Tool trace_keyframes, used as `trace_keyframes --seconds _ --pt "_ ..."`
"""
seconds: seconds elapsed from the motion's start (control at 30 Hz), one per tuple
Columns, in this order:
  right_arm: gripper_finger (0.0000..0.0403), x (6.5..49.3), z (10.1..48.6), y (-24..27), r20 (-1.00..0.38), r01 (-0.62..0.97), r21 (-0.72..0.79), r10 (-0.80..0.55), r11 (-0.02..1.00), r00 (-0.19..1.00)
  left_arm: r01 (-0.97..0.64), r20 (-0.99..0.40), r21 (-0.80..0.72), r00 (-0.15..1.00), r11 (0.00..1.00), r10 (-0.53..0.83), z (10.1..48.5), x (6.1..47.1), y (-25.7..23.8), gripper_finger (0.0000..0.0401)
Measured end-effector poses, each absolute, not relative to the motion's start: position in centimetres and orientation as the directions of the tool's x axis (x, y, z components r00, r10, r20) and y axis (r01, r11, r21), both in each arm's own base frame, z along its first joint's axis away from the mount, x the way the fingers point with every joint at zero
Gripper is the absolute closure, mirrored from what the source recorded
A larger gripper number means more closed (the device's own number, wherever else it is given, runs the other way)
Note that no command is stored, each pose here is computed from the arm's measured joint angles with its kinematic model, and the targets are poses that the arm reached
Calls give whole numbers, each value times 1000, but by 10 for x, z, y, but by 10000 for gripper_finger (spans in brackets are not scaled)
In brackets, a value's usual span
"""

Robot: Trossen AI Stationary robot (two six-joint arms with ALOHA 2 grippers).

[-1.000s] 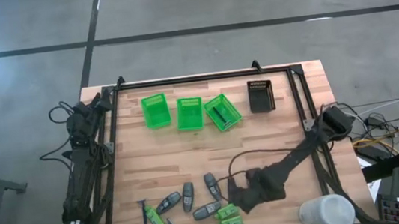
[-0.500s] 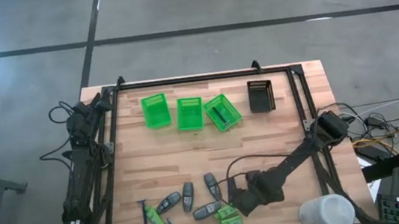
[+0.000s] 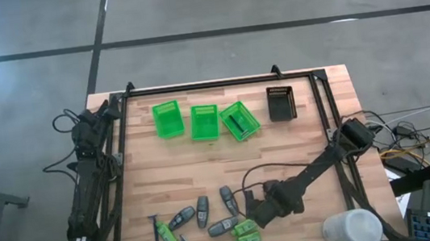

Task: Pick & Place Travel size toiletries
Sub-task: Put the shave cream into the black bin

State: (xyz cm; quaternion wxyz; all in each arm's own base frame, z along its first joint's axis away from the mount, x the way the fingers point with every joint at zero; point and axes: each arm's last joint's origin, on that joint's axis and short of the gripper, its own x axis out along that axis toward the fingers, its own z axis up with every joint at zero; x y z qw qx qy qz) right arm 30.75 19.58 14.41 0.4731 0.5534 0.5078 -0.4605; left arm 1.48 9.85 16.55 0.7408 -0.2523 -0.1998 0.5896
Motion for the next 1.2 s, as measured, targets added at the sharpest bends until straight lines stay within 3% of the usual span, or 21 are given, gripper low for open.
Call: trace_keyframes --seconds 0.1,0.37,0.6,0.73,0.9,1.03,1.2 --pt "288 307 147 196 -989 998 65 131 -15 67 -773 -2 -609 225 177 974 165 15 99 85" --pt "293 294 188 178 -990 990 139 22 -32 140 -773 -3 -610 225 177 974 165 15 99 85" --pt "294 269 250 107 -980 988 130 -164 -86 114 -773 -5 -610 225 176 974 165 15 99 85" --pt "293 258 270 49 -975 987 134 -188 -90 115 -773 -6 -610 225 175 974 165 15 99 85" --pt "293 244 276 -19 -957 970 216 -222 -113 187 -773 -6 -610 226 175 974 165 15 99 85" --pt "290 226 262 -69 -951 970 202 -263 -132 162 -773 -6 -610 225 175 974 165 15 99 85" --pt "291 211 247 -116 -938 969 232 -281 -78 202 -773 -6 -610 226 176 974 165 15 99 85"
